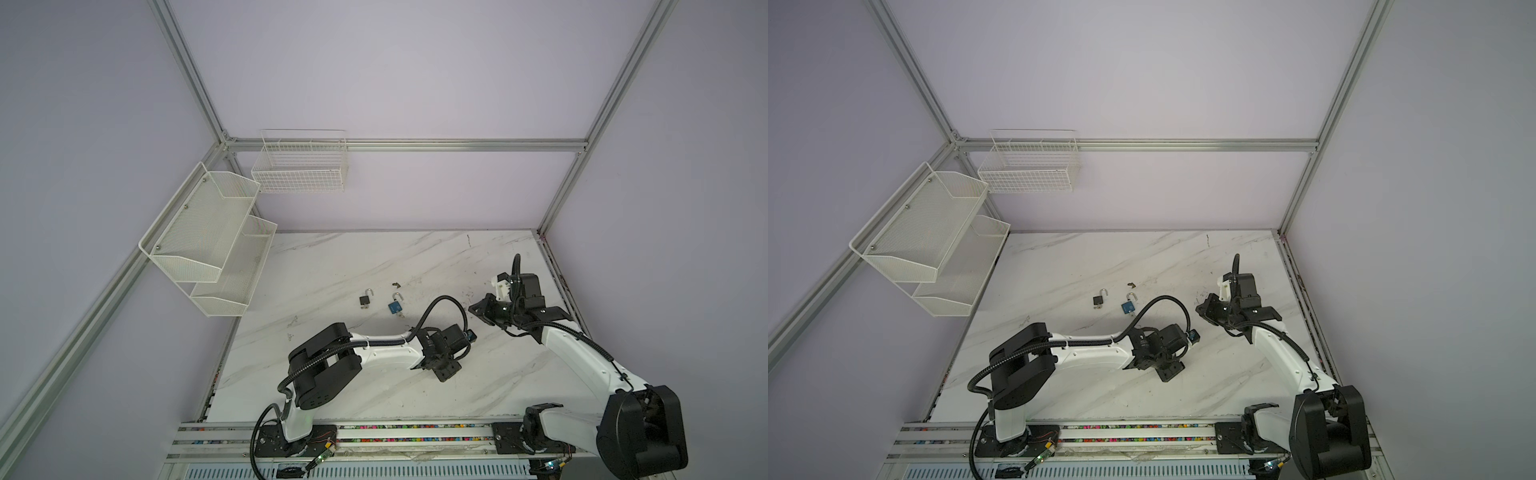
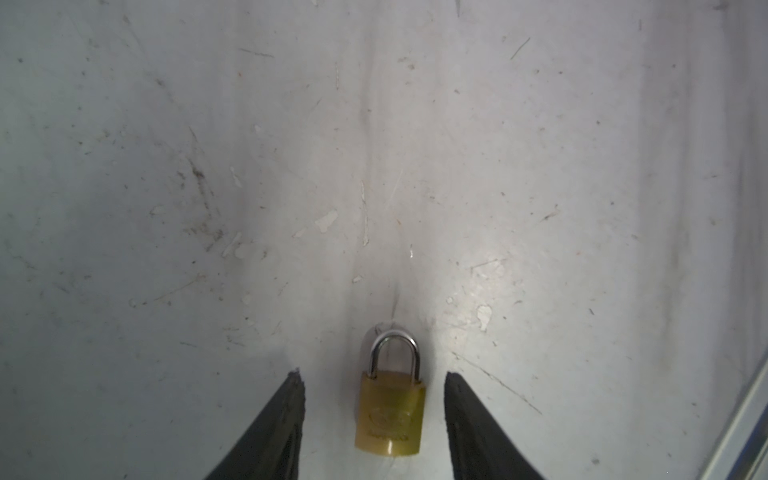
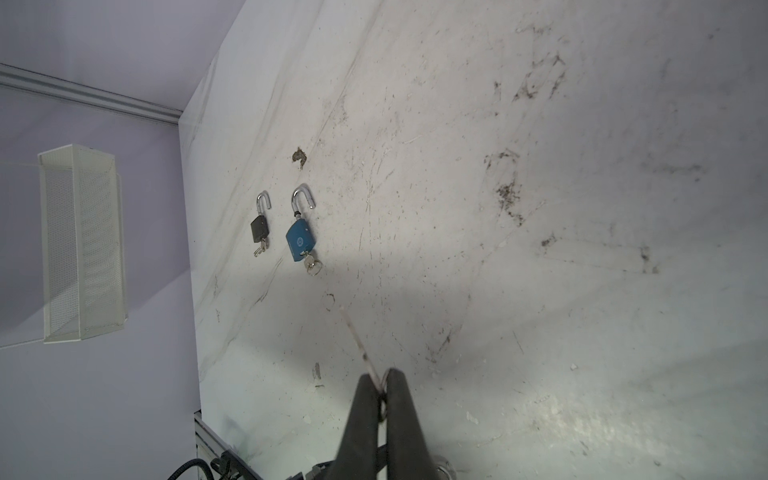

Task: Unlock with the key
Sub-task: 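Move the left gripper down over the brass padlock on the table, then close the left gripper on the brass padlock body and lift it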

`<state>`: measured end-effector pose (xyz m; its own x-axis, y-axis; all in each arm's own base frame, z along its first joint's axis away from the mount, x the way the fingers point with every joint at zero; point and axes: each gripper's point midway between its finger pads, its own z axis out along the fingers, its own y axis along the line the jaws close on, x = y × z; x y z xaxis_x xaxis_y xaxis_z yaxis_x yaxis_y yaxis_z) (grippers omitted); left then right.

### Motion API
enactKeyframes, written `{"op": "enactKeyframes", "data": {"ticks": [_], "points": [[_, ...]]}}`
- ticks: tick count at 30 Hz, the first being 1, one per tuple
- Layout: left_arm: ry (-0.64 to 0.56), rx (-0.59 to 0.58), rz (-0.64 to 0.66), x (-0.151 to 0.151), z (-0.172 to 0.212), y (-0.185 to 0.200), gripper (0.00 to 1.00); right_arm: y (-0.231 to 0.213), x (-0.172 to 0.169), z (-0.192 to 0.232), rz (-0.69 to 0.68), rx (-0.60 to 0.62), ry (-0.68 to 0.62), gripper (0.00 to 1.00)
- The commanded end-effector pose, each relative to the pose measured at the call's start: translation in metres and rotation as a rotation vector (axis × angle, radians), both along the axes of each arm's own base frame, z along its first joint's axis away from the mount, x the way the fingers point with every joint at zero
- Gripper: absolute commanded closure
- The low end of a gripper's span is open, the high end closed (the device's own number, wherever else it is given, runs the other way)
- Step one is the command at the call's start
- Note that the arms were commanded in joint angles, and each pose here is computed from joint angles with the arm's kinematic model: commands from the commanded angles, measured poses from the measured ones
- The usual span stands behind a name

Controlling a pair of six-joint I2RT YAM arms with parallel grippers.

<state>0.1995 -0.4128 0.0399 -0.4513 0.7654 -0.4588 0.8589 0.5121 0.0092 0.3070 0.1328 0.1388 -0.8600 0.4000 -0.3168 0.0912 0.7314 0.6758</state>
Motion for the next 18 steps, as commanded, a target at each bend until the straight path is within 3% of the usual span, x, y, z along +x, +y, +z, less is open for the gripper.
{"op": "enactKeyframes", "data": {"ticks": [1, 18], "points": [[-0.017, -0.029, -0.025, 0.0052, 0.0229, -0.02, 0.48, -0.0006, 0.0024, 0.0049, 0.018, 0.002, -0.01, 1.0], [0.008, 0.033, -0.055, 0.0004, 0.0174, -0.0137, 0.59, -0.0025, 0.0002, 0.0028, 0.024, 0.01, -0.006, 1.0]]}}
